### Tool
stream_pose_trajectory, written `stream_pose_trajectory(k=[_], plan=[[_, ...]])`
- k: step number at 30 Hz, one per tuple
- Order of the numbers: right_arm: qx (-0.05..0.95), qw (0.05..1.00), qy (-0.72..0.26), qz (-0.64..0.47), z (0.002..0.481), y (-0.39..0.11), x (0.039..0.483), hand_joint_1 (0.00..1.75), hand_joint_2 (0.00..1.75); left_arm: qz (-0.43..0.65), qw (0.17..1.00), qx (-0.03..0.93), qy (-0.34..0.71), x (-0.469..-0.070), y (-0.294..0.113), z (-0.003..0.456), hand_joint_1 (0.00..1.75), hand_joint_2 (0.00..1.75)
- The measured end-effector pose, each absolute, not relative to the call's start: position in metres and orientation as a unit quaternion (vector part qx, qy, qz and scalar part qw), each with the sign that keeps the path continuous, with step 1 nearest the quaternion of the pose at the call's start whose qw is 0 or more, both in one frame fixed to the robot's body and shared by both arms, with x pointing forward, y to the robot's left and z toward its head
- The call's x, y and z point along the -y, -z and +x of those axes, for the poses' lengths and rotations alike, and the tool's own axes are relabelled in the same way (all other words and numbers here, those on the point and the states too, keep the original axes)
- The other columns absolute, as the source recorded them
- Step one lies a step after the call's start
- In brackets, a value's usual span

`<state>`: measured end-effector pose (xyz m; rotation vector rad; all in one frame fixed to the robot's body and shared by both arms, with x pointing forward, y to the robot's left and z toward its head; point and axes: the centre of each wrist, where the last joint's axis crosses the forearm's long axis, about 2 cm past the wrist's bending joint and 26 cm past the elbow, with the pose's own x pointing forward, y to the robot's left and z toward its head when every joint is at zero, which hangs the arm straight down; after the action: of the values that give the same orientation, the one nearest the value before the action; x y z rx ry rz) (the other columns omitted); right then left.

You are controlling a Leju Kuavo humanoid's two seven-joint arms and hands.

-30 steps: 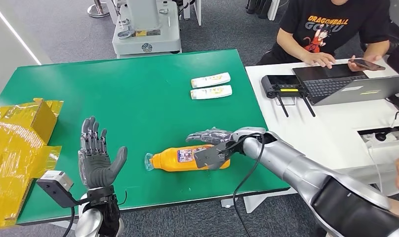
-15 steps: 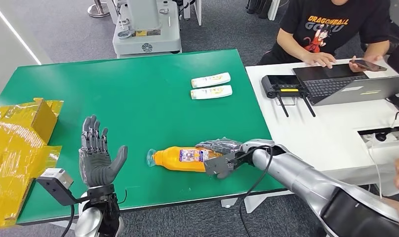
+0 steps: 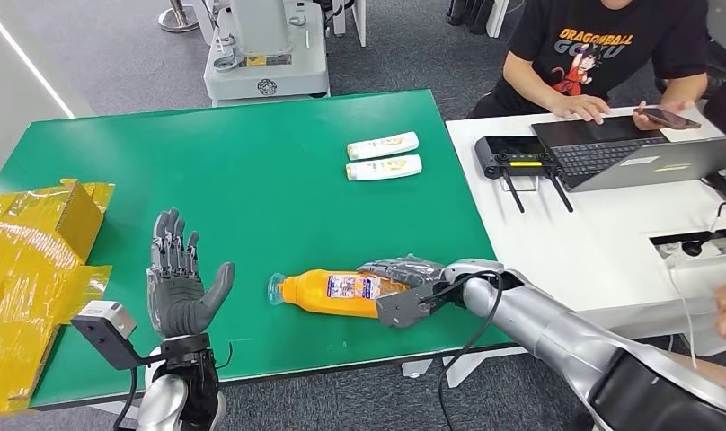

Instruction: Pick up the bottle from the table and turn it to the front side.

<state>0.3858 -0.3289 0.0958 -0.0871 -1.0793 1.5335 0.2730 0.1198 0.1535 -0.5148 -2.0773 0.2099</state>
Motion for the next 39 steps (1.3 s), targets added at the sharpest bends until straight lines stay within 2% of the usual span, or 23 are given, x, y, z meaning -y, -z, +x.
stream_pose_trajectory(k=[14, 22, 39], plan=[[0.494, 0.567, -0.658, -0.039, 0.394, -0.101, 0.325, 1.75, 1.75, -0.204, 0.476, 0.851, -0.089, -0.12, -0.151, 0.273, 0.0, 1.75], [0.543, 0.546, -0.632, -0.087, 0.397, -0.107, 0.317, 1.75, 1.75, -0.199, 0.478, 0.851, -0.089, -0.12, -0.148, 0.27, 0.0, 1.75], [0.743, 0.501, -0.413, -0.164, 0.357, -0.118, 0.306, 1.75, 1.75, -0.187, 0.479, 0.853, -0.09, -0.122, -0.145, 0.268, 0.0, 1.75]])
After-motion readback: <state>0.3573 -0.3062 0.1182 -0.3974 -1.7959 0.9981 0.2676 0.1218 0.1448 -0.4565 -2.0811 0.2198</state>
